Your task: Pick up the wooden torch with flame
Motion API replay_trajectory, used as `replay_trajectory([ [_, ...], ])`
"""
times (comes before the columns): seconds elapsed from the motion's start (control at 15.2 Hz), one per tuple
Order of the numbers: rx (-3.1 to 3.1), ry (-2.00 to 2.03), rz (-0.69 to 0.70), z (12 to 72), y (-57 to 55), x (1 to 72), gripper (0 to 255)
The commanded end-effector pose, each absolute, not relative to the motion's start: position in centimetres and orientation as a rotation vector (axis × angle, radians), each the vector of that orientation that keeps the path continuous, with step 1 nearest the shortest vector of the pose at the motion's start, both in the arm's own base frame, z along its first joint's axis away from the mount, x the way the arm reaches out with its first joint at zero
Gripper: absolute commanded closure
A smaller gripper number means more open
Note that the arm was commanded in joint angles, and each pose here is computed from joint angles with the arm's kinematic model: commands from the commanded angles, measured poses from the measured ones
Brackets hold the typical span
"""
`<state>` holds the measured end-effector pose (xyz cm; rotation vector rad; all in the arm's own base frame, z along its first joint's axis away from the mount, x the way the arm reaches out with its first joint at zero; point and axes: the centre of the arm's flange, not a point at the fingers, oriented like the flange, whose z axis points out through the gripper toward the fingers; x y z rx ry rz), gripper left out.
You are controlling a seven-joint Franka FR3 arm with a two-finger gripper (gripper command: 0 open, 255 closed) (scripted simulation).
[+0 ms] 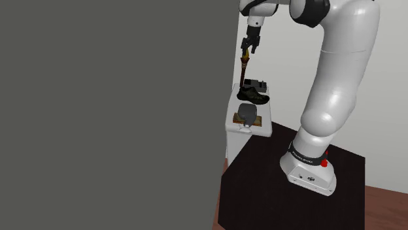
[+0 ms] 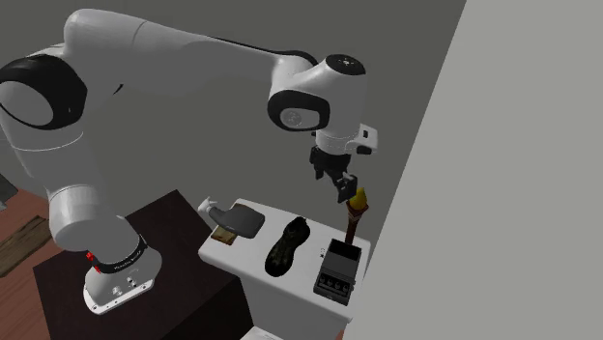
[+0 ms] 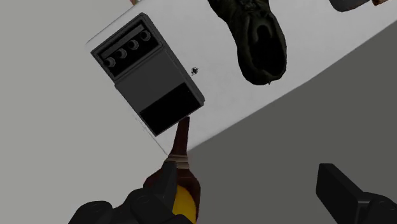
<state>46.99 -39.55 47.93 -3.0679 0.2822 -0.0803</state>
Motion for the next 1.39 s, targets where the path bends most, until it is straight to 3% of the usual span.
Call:
replay_trajectory([
  [0.0,-3.070,0.281,-0.087,47.4,-42.1,47.8,0],
  [0.79,-3.073,0.284,-0.095,42.8,-45.2,49.0,0],
  [0.86,-3.073,0.284,-0.095,42.9,-45.1,48.9,255],
  [1.32,-3.073,0.284,-0.095,42.9,-45.1,48.9,255],
])
